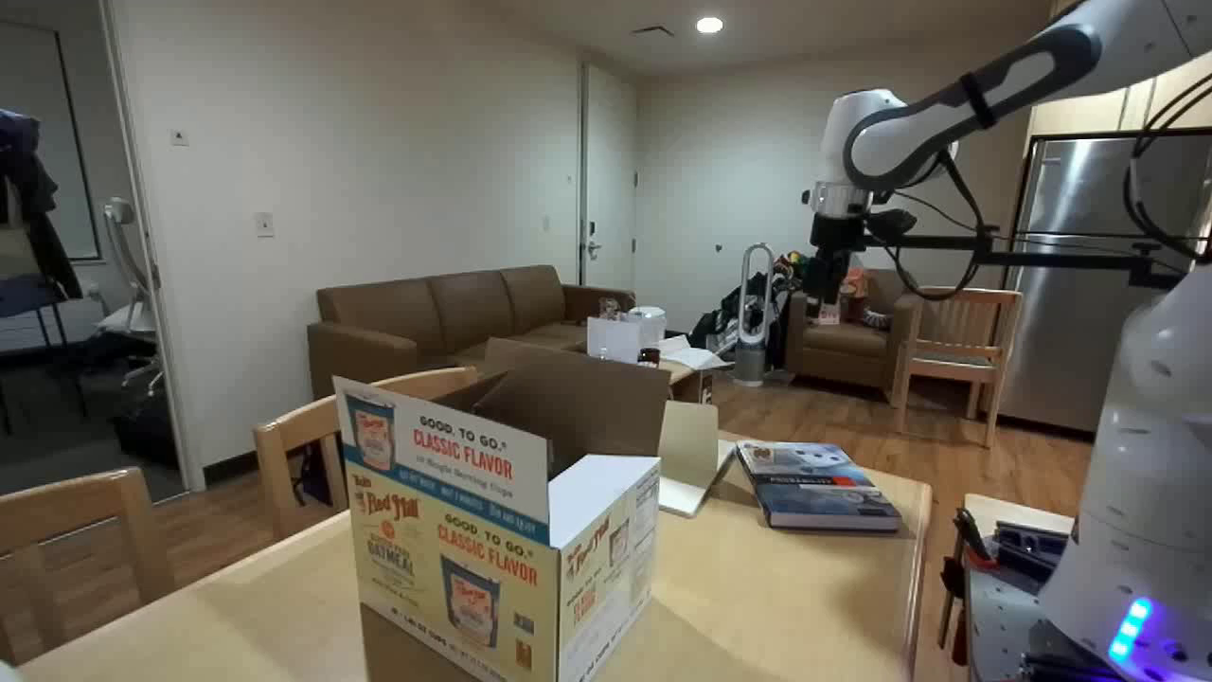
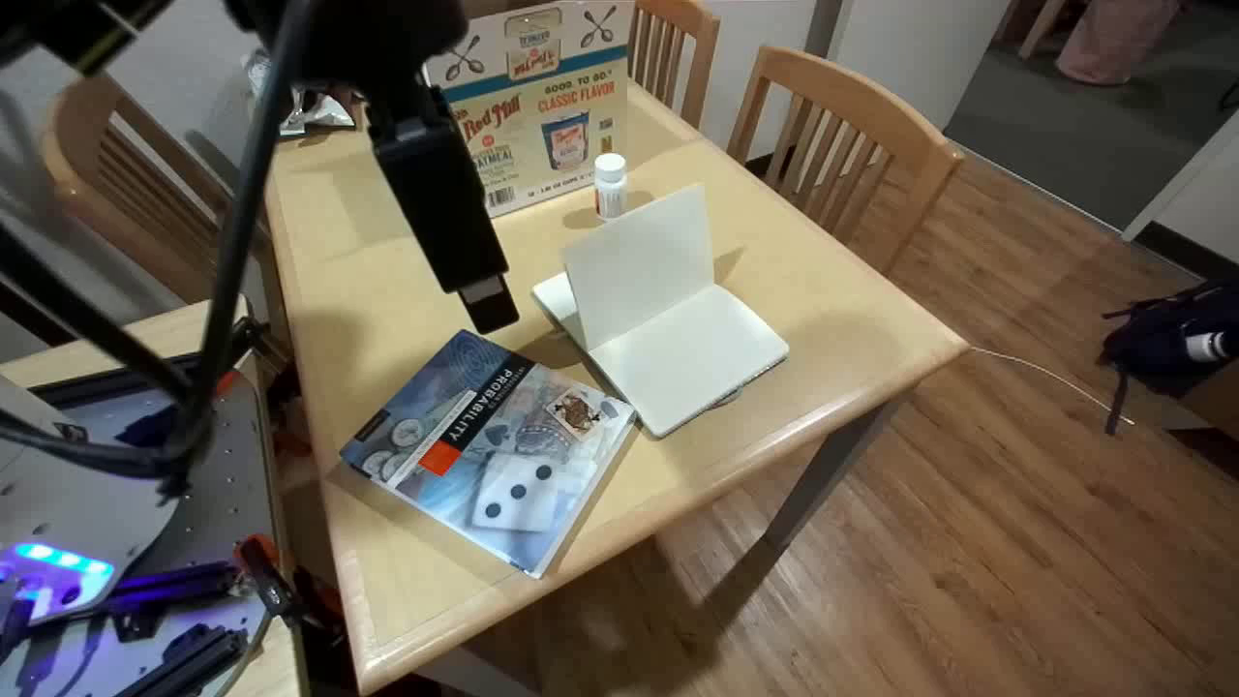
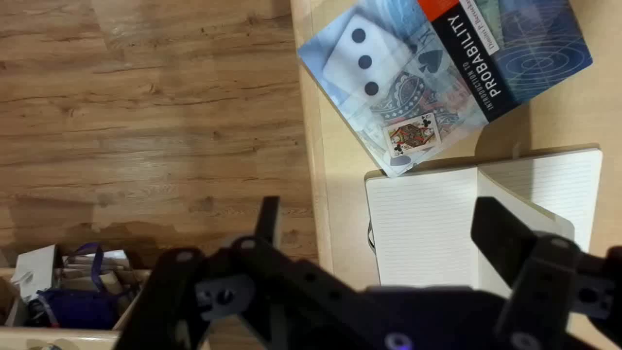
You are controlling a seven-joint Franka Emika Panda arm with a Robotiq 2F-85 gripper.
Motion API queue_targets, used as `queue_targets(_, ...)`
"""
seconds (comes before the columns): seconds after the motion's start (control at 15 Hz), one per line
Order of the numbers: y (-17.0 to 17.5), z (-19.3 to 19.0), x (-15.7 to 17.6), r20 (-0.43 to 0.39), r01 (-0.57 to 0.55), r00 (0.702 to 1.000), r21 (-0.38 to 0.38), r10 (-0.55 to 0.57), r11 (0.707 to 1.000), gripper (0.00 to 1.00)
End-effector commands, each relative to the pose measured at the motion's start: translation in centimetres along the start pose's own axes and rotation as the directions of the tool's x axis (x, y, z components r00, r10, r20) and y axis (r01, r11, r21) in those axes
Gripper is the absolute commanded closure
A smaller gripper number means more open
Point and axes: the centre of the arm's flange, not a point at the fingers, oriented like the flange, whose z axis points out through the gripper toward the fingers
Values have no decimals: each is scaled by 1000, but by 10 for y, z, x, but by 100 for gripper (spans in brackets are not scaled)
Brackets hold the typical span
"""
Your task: Open the book
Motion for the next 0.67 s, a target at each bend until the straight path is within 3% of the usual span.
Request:
queue_targets(0.0,0,0,0,0,0,1000,0,0,1000,0)
queue_targets(0.2,-3,-3,3,0,22,1000,-8,-22,1000,0)
queue_targets(0.33,-2,0,3,0,-26,1000,-53,26,998,0)
queue_targets(0.6,24,11,-11,-48,-140,989,-56,137,989,0)
